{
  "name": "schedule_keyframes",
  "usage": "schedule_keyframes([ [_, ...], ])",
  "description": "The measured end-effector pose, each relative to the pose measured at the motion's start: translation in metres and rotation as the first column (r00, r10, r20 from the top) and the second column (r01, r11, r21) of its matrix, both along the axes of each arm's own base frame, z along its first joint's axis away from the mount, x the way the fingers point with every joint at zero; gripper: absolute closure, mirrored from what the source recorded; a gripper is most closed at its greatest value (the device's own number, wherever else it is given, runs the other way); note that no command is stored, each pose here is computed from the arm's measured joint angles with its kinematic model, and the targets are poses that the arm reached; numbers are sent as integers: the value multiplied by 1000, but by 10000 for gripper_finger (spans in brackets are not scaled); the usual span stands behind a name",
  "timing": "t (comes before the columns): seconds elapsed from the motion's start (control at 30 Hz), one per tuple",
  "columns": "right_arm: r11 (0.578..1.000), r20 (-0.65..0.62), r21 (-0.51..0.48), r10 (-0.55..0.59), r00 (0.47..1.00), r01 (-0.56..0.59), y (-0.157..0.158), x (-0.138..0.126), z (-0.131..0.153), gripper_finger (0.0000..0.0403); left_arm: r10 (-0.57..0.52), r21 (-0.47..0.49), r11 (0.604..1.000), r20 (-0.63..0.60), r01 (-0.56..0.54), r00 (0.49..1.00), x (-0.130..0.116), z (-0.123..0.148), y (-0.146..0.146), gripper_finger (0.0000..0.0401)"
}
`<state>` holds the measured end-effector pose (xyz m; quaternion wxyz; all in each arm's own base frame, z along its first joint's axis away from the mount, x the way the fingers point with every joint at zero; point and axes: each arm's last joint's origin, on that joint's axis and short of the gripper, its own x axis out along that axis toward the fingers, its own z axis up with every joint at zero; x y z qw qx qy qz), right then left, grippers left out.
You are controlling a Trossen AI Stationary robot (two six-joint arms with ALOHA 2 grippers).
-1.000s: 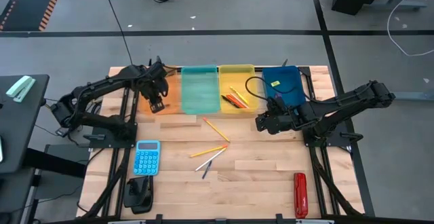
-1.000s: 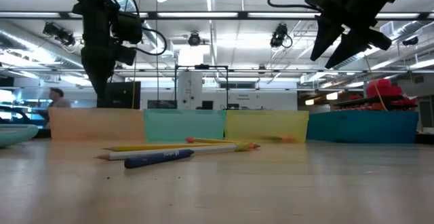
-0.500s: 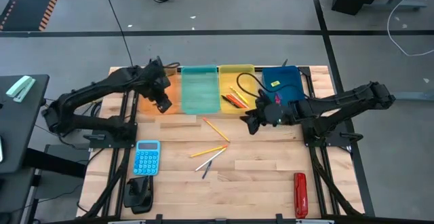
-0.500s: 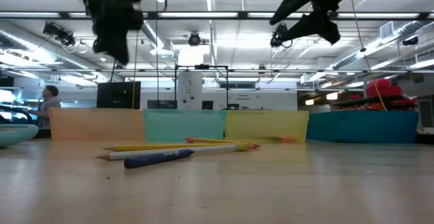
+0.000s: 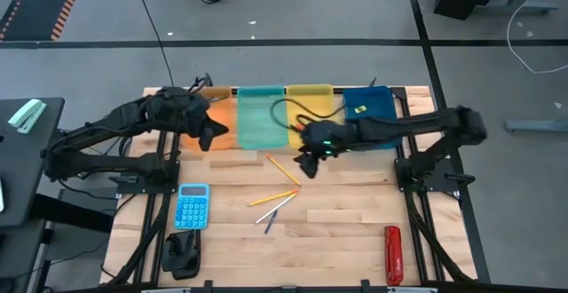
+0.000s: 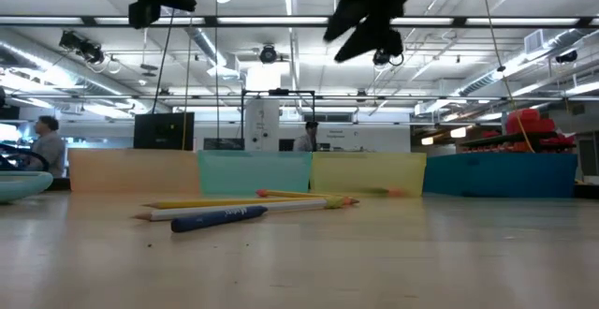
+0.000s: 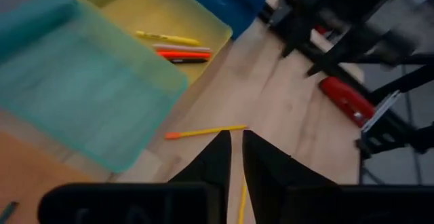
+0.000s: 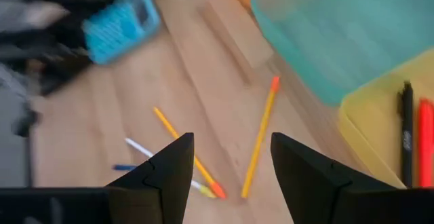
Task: Sort crayons/erasers/pens/pencils in bins
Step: Put the yellow pencil into the green bin
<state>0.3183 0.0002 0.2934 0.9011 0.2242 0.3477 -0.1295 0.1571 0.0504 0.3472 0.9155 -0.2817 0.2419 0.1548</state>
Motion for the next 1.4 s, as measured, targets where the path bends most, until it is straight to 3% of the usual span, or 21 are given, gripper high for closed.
schedule_keyframes([
  [0.2,998,-258,63,6,966,10,-18,50,-27,198,-21,-33,999,102,25,995,-4,10,-11,365],
  [0.37,995,-372,95,41,927,-6,-19,73,-56,198,-68,-14,997,215,73,974,-2,21,-20,371],
  [0.9,989,-581,111,-12,814,94,-4,86,-131,198,-165,71,986,206,154,964,-1,22,-33,377],
  [1.4,977,-594,103,-89,800,185,-4,88,-140,235,-179,72,983,120,171,977,-4,14,-33,378],
])
